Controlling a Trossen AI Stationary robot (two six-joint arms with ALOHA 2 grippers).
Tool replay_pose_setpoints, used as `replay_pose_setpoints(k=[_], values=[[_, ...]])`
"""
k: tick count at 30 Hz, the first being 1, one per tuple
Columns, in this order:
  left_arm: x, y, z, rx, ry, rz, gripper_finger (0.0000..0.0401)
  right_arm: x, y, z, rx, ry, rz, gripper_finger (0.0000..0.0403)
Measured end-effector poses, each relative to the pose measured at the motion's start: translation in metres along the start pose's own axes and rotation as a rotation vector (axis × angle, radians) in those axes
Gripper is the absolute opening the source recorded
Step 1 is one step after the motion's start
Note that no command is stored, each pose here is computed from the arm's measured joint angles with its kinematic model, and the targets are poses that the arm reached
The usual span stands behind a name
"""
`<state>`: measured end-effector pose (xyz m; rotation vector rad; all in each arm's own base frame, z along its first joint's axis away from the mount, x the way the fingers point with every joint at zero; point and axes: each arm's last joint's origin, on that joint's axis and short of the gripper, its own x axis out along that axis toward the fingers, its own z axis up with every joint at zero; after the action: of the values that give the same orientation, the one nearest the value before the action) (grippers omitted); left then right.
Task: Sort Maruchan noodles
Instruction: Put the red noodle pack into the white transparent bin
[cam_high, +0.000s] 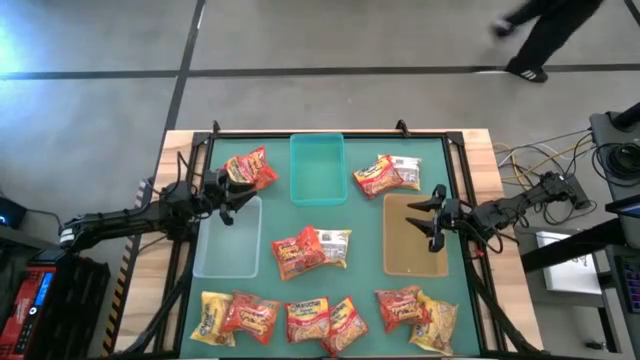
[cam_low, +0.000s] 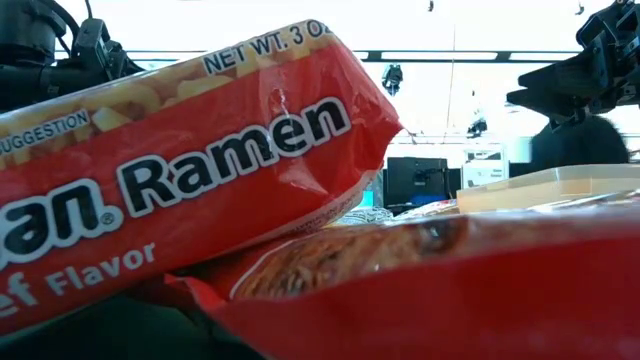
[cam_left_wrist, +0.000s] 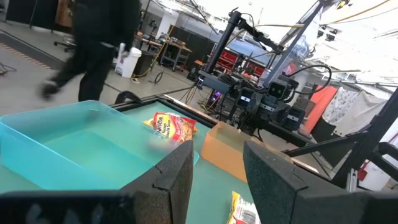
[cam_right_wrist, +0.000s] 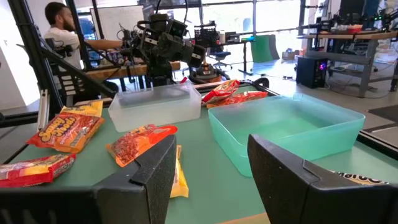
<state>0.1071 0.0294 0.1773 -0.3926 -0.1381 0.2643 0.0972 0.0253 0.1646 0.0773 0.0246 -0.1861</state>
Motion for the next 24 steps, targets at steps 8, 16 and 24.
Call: replay_pose_setpoints(k=[8,16,24], values=[[0.0,-0.0001,0.0004,0.0,-0.005,0.0,0.0125,0.0,0.0,0.0,0.0,0.0,-0.001,0.0187],[0.0,-0.0001,0.0006,0.0,-0.007,0.001,0.0125,0.0,0.0,0.0,0.0,0.0,0.0,0.0187],[0.0,-0.0001,0.0006,-0.001,-0.008,0.001,0.0125,0.0,0.0,0.0,0.0,0.0,0.0,0.0187]])
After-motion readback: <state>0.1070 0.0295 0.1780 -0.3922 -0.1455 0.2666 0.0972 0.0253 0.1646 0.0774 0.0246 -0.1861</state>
